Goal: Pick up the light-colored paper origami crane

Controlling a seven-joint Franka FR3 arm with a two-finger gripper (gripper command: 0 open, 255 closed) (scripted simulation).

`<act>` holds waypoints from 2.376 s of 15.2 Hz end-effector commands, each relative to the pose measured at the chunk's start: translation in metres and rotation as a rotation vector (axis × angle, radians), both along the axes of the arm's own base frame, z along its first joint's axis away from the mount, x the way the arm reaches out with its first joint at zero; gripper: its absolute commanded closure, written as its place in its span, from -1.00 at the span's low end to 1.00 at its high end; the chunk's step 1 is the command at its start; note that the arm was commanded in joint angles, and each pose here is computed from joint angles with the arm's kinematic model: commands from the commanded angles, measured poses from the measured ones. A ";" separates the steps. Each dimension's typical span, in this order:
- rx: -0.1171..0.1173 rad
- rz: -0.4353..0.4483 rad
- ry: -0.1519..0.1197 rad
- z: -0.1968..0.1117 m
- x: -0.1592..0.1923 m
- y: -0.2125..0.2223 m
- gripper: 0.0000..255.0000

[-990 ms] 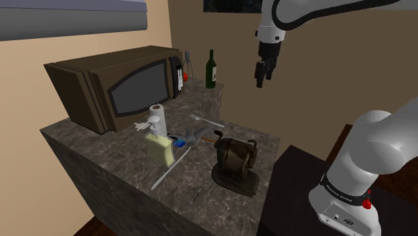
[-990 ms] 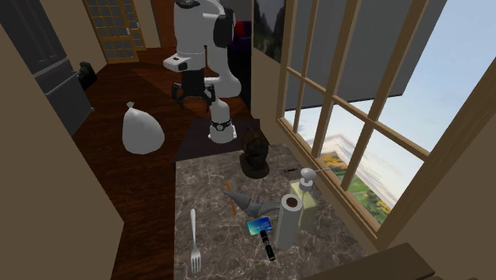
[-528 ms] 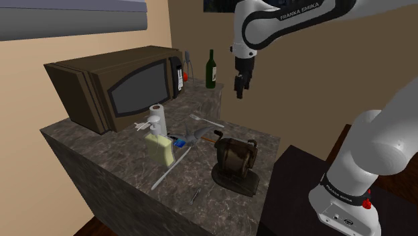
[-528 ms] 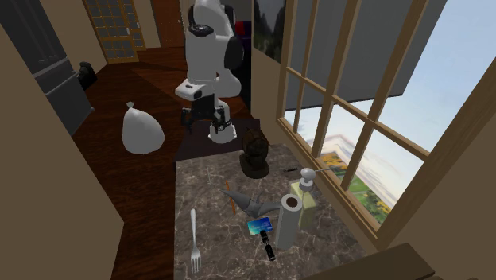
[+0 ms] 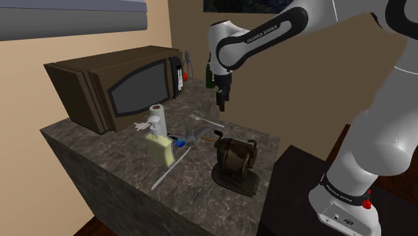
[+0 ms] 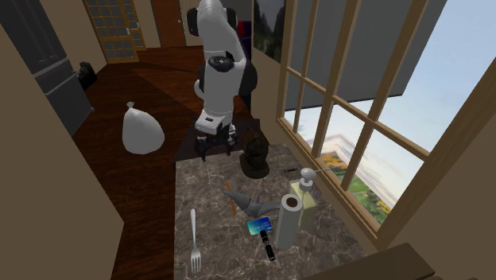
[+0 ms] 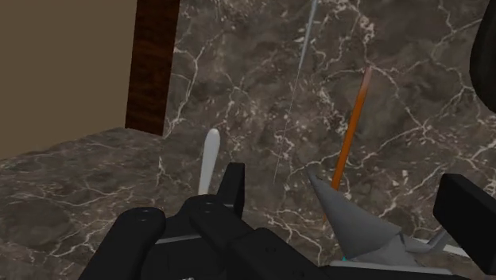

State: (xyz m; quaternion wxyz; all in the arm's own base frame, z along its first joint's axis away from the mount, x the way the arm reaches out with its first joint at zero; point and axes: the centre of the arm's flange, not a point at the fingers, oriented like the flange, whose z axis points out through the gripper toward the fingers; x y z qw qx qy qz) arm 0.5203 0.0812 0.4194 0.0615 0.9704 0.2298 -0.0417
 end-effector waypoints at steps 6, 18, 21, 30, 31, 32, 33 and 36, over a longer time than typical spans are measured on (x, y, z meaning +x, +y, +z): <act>-0.015 0.159 0.041 -0.063 0.043 0.056 -1.00; -0.027 0.279 0.072 -0.145 0.070 0.102 -1.00; -0.027 0.279 0.072 -0.153 0.070 0.102 -1.00; -0.027 0.279 0.072 -0.153 0.070 0.102 1.00; -0.027 0.279 0.072 -0.153 0.070 0.102 1.00; -0.027 0.279 0.072 -0.148 0.070 0.102 1.00; -0.027 0.279 0.072 -0.142 0.070 0.102 1.00; -0.027 0.279 0.072 -0.126 0.070 0.102 1.00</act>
